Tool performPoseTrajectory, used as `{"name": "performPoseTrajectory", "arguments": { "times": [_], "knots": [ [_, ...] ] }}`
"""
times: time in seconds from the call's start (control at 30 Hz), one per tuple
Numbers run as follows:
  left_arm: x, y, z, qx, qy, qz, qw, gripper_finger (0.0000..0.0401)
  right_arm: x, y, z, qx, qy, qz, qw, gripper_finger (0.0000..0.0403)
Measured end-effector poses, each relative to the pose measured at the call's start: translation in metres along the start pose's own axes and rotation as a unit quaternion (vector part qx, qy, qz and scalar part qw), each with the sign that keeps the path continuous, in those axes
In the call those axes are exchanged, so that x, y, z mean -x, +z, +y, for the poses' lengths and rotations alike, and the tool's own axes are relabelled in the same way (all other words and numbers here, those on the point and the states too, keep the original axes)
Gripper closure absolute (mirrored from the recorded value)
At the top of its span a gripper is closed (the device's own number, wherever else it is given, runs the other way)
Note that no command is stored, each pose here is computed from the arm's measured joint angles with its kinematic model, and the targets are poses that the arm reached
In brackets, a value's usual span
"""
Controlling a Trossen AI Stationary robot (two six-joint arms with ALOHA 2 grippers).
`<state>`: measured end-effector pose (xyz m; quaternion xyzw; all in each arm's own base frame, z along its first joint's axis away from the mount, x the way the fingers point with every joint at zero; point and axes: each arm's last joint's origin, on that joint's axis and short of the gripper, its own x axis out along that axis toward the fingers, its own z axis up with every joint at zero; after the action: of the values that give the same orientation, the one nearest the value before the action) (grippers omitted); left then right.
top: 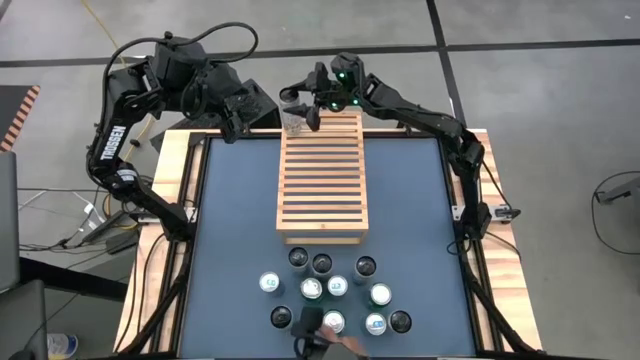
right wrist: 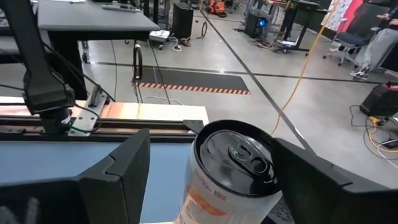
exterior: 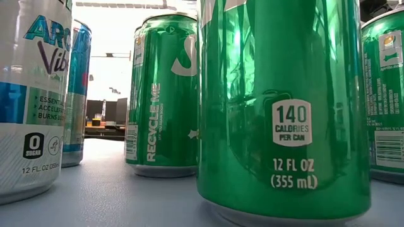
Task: Place canned beverage on shelf
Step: Put the white yellow soda can on the shelf
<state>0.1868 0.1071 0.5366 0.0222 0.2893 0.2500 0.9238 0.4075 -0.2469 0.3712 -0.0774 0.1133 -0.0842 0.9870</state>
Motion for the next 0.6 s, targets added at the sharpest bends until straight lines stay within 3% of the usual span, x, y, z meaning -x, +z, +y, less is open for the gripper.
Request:
{"name": "performPoseTrajectory", "arguments": {
  "times": [0.47, 0.6],
  "knots": [
    [0.0, 0.0, 0.0, 0.001, 0.004, 0.002, 1.0, 0.0105, 0.015, 0.027, 0.003, 0.02, -0.037, -0.053, 0.998, 0.0112],
    [0.0, 0.0, 0.0, 0.001, 0.004, 0.002, 1.0, 0.0105, 0.012, 0.021, -0.002, 0.016, -0.04, -0.046, 0.998, 0.0112]
  ]
}}
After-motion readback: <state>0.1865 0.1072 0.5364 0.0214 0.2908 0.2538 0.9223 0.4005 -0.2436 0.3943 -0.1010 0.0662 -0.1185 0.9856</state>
